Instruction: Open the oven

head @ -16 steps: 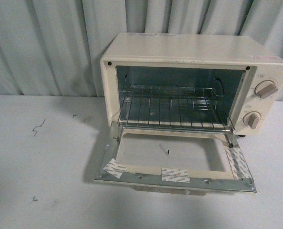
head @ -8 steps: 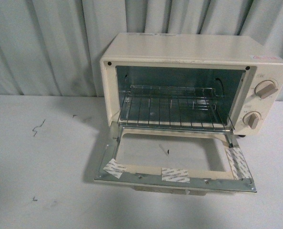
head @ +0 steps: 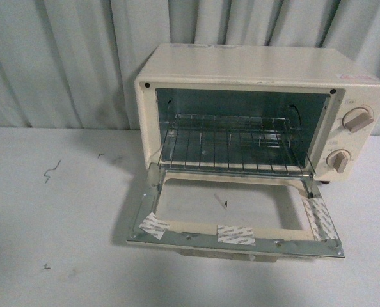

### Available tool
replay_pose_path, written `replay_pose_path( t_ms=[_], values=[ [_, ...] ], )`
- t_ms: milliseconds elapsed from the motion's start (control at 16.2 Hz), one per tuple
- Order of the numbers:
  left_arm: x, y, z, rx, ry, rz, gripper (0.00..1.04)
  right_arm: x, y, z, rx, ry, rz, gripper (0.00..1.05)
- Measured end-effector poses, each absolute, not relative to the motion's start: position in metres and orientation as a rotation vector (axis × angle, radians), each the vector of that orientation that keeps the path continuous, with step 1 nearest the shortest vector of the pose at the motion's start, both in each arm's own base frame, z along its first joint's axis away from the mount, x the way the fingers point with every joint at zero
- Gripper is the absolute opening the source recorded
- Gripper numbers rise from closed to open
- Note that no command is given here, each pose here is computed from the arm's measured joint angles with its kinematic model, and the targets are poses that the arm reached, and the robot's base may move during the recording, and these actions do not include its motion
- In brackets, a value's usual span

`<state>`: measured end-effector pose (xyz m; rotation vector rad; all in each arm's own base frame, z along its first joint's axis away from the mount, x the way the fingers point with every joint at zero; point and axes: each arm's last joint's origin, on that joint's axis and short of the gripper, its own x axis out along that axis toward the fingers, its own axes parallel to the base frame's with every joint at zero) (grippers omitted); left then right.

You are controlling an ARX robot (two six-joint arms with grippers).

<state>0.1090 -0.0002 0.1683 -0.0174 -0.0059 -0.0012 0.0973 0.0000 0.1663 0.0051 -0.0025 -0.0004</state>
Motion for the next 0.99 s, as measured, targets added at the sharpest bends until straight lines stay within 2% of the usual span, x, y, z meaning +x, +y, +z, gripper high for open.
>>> replay_pose_path(
  t_ms=[124,248,495,990],
  values=[
    [0.103,0.0,0.165,-0.017,0.031,0.0,0.02,0.097,0.0,0.166,0.005,-0.003,0.0,0.98],
    [0.097,0.0,0.169,-0.017,-0.017,0.0,0.02,0.097,0.0,0.166,0.005,-0.002,0.0,0.98],
    [0.098,0.0,0.165,-0.017,0.002,0.0,0.03,0.097,0.0,0.166,0.005,-0.002,0.0,0.98],
    [0.098,0.0,0.165,-0.017,0.002,0.0,0.99,0.097,0.0,0.166,0.005,-0.002,0.0,0.98]
  ],
)
